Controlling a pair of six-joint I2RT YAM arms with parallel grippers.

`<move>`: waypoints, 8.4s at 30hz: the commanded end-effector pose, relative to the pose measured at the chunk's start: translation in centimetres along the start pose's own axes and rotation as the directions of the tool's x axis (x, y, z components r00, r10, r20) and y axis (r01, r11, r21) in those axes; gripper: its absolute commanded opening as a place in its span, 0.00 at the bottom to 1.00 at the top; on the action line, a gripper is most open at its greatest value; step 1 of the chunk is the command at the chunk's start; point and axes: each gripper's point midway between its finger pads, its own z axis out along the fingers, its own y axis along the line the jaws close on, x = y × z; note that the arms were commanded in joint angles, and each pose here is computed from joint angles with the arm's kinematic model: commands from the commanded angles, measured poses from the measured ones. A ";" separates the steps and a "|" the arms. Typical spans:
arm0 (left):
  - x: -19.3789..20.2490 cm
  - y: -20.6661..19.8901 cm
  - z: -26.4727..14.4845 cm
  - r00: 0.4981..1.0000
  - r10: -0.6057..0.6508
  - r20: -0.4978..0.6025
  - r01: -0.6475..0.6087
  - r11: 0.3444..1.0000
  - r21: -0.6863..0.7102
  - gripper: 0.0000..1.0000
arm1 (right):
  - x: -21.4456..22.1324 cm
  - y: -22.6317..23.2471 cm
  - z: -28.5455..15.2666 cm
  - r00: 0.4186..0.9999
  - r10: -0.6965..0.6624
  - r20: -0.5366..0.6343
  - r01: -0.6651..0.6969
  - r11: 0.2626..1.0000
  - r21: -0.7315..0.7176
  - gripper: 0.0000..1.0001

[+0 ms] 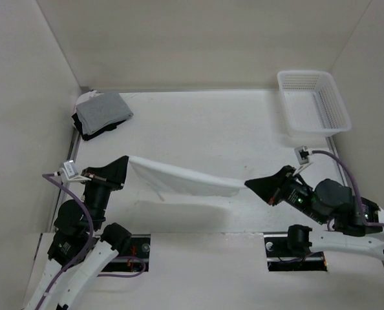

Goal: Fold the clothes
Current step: Fold the tank top

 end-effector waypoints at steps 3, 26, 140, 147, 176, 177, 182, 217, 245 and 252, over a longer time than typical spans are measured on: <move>0.8 1.3 -1.1 0.999 -0.026 -0.043 0.024 0.999 -0.044 0.01 | 5.2 -2.7 -0.3 0.986 0.003 -0.166 0.010 0.997 0.076 0.07; 10.7 15.6 18.0 0.979 0.137 -0.149 -0.182 0.918 -0.352 0.02 | -0.5 -22.8 19.7 0.996 0.041 -0.077 -0.010 0.930 0.367 0.08; 16.4 24.3 2.8 0.946 -0.156 -0.282 -0.014 0.854 -0.520 0.02 | 20.9 -23.5 9.6 0.917 0.208 -0.340 -0.004 0.858 0.513 0.09; 16.5 25.2 2.0 0.948 -0.181 -0.263 0.007 0.834 -0.551 0.15 | 22.1 -21.4 9.2 0.905 0.188 -0.381 0.023 0.873 0.487 0.15; 21.5 19.8 10.8 0.953 -0.045 -0.298 -0.063 0.938 -0.342 0.13 | 17.3 -24.2 16.1 0.969 0.121 -0.218 -0.033 0.929 0.370 0.07; 21.4 20.6 10.6 0.954 -0.051 -0.294 -0.059 0.933 -0.355 0.13 | 17.8 -25.0 15.6 0.967 0.134 -0.215 -0.041 0.921 0.388 0.07; 20.7 20.7 9.8 0.958 -0.094 -0.270 -0.005 0.939 -0.345 0.15 | 18.5 -26.1 14.6 0.965 0.167 -0.201 -0.067 0.903 0.424 0.07; 16.5 16.4 9.5 0.976 -0.014 -0.219 -0.043 0.965 -0.257 0.33 | 21.7 -23.6 11.5 0.915 0.313 -0.254 -0.183 0.884 0.430 0.28; 16.2 14.5 9.7 0.969 -0.002 -0.246 -0.050 0.977 -0.207 0.34 | 9.3 -12.0 14.4 0.925 -0.029 -0.378 0.166 0.928 0.334 0.14; 15.6 14.9 9.6 0.969 -0.017 -0.248 -0.035 0.978 -0.203 0.34 | 10.5 -9.7 20.6 0.886 -0.038 -0.462 0.198 0.932 0.304 0.14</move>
